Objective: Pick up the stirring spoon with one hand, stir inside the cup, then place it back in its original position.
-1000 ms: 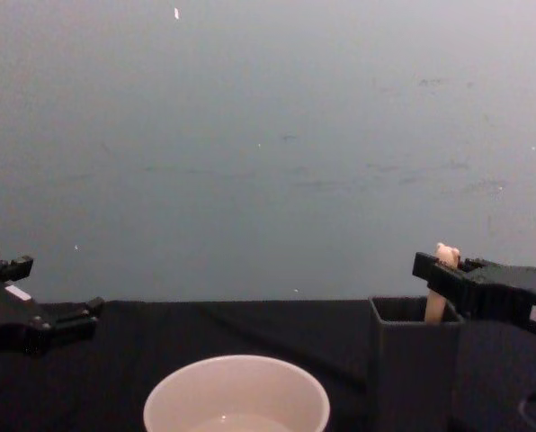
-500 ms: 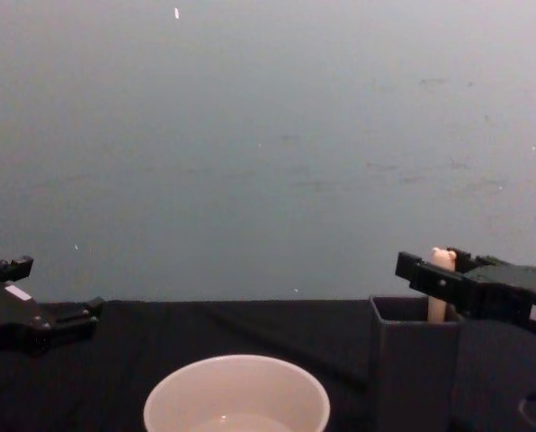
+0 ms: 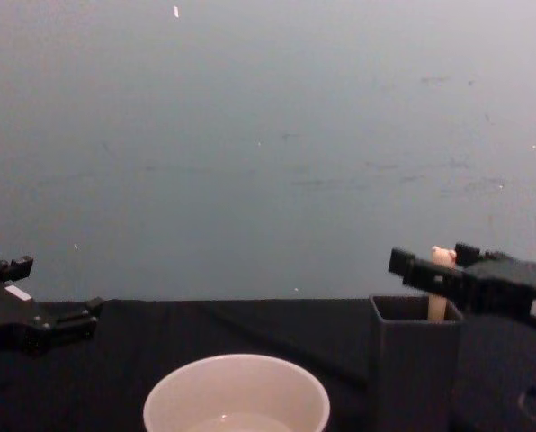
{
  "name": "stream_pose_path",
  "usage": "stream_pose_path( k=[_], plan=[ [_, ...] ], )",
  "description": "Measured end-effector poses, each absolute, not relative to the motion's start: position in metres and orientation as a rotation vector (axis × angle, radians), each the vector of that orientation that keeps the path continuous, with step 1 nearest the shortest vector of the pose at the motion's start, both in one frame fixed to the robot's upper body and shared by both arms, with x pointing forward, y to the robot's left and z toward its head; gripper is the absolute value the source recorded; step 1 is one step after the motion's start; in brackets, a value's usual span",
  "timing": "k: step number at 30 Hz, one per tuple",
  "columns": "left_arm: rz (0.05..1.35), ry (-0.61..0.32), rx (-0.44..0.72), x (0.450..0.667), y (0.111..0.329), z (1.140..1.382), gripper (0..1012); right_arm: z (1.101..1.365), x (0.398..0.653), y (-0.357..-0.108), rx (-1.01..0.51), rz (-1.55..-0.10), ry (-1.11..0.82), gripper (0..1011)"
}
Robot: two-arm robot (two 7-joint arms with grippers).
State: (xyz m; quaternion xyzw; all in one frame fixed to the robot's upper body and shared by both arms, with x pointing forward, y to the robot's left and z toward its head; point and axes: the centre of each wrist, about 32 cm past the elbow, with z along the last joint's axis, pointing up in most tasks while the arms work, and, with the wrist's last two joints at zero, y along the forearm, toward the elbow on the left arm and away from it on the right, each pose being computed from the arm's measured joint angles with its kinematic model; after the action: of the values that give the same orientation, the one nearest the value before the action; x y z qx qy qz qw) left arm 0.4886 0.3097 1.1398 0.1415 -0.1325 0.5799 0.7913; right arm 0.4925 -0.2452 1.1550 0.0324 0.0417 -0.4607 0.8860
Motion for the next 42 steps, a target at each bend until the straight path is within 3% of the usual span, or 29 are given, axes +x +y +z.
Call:
stream_pose_path(
  k=[6, 11, 19, 30, 42],
  plan=[
    [1.248, -0.285, 0.305, 0.489, 0.310, 1.140, 1001, 1.170, 0.498, -0.249, 0.163, -0.966, 0.033, 1002],
    [1.248, -0.285, 0.304, 0.489, 0.310, 1.140, 1001, 1.177, 0.504, -0.255, 0.204, -1.053, -0.043, 1002],
    [1.248, -0.285, 0.305, 0.489, 0.310, 1.140, 1001, 1.153, 0.509, -0.268, 0.042, -1.209, -0.095, 1002],
    [1.248, -0.285, 0.304, 0.489, 0.310, 1.140, 1001, 1.122, 0.496, -0.269, -0.118, -1.201, -0.043, 1002],
    [1.248, -0.285, 0.304, 0.489, 0.310, 1.140, 1001, 1.114, 0.495, -0.268, -0.158, -1.193, -0.027, 1002]
  ],
)
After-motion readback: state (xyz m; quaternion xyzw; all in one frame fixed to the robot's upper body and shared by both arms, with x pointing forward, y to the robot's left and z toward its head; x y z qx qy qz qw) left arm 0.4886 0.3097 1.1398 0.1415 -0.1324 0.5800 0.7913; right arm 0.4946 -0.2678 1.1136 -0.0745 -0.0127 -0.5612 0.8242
